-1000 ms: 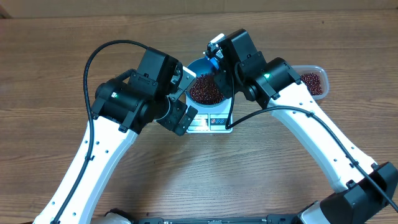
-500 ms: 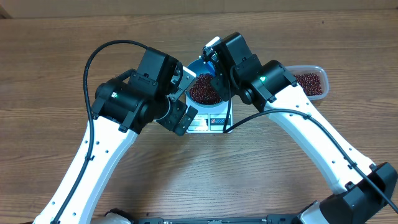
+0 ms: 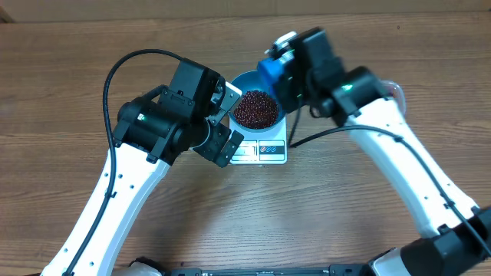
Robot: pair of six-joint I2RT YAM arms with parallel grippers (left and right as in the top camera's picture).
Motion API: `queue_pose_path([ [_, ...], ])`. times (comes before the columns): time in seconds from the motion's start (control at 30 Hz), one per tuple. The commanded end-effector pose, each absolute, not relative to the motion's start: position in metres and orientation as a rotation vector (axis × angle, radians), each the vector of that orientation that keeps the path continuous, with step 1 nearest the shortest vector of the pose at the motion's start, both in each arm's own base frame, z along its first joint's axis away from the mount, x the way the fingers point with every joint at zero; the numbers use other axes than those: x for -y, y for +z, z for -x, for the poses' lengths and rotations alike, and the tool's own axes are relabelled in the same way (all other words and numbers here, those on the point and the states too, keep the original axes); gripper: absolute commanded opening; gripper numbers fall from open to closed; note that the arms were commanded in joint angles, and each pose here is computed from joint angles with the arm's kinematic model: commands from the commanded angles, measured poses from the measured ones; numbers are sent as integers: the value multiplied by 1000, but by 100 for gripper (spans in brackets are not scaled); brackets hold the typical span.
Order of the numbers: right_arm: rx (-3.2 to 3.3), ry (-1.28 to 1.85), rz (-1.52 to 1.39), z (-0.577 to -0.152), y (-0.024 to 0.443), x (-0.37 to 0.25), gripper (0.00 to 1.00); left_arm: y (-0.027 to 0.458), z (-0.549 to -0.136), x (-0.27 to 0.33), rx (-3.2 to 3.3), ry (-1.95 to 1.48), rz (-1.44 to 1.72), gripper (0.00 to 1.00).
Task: Scoop item into bowl and weigh 150g on scale
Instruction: 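Move the empty scoop back to the bean tub with the right gripper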
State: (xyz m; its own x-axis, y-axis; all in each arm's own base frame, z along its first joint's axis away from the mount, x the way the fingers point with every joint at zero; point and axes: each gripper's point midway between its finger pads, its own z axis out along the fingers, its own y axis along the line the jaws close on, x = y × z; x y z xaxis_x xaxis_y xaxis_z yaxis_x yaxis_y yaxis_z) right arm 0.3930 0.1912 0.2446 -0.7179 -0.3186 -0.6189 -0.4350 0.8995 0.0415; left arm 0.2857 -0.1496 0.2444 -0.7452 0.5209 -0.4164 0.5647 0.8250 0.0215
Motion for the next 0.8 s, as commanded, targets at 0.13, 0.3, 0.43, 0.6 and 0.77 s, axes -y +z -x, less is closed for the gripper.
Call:
queue_pose_path([
  [0.13, -2368, 161, -40, -401, 303, -79, 4, 245, -285, 150, -2591, -156, -829, 100],
  [0.3, -2405, -110, -236, -393, 292, -15, 4, 245, -285, 150, -2591, -156, -829, 99],
  [0.43, -2400, -229, -287, -389, 290, 3, 4, 245, -285, 150, -2591, -156, -829, 100],
  [0.6, -2419, -321, -313, -387, 276, 16, 4, 245, -285, 150, -2591, -156, -829, 100],
  [0.77, -2486, -376, -324, -389, 255, 24, 4, 245, -285, 150, -2591, -156, -829, 100],
])
